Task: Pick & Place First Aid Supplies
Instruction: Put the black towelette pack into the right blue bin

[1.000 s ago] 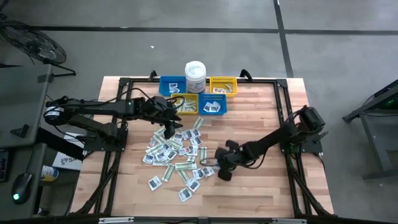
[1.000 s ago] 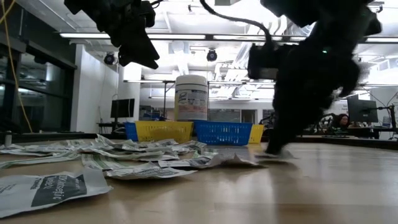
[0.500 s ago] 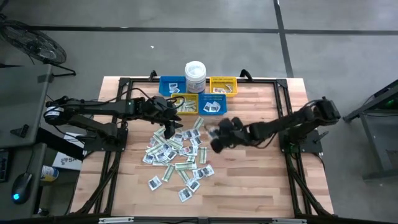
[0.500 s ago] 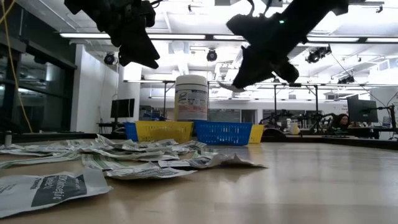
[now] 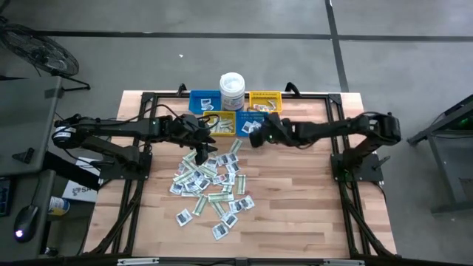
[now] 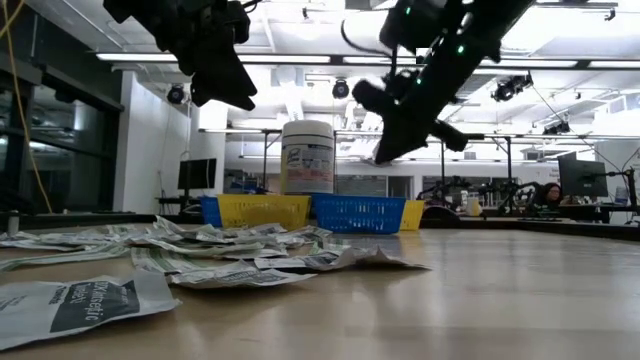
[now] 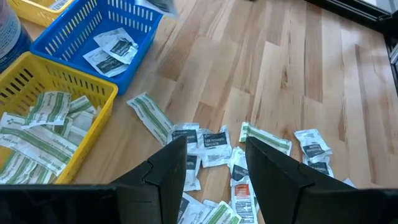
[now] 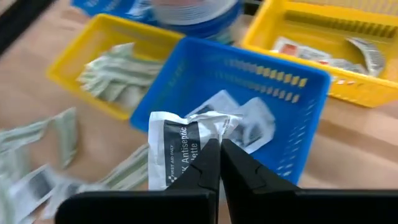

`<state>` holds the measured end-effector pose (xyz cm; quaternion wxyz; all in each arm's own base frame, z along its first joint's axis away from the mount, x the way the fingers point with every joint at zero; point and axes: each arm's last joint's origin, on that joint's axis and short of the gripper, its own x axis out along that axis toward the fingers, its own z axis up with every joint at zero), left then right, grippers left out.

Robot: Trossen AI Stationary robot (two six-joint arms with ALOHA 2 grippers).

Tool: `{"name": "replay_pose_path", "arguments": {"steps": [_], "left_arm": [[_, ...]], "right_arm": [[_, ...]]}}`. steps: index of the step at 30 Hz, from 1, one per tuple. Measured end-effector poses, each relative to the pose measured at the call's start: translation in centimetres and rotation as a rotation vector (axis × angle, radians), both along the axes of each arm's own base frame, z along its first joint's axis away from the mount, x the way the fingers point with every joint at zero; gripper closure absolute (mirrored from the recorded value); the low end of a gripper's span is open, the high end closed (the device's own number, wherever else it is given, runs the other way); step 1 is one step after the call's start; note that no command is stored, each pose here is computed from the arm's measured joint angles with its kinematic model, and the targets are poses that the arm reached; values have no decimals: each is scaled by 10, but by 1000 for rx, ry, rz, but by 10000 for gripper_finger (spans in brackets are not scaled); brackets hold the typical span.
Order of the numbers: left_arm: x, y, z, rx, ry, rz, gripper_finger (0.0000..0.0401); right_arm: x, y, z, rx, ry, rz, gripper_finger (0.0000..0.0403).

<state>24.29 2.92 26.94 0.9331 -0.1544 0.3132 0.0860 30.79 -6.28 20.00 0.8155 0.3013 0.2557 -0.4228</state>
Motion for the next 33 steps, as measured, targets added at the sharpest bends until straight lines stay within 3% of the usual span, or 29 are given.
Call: {"name": "replay_pose_path", "arguments": {"steps": [9, 21, 33], "left_arm": [[0, 0, 0, 0, 0, 0, 236], [0, 0, 0, 0, 0, 0, 236], [0, 0, 0, 0, 0, 0, 236]], "right_arm": [[3, -34, -27, 81, 44, -32, 403], [9, -46, -27, 66, -39, -58, 388], [9, -45, -27, 96, -49, -28, 284]]}}
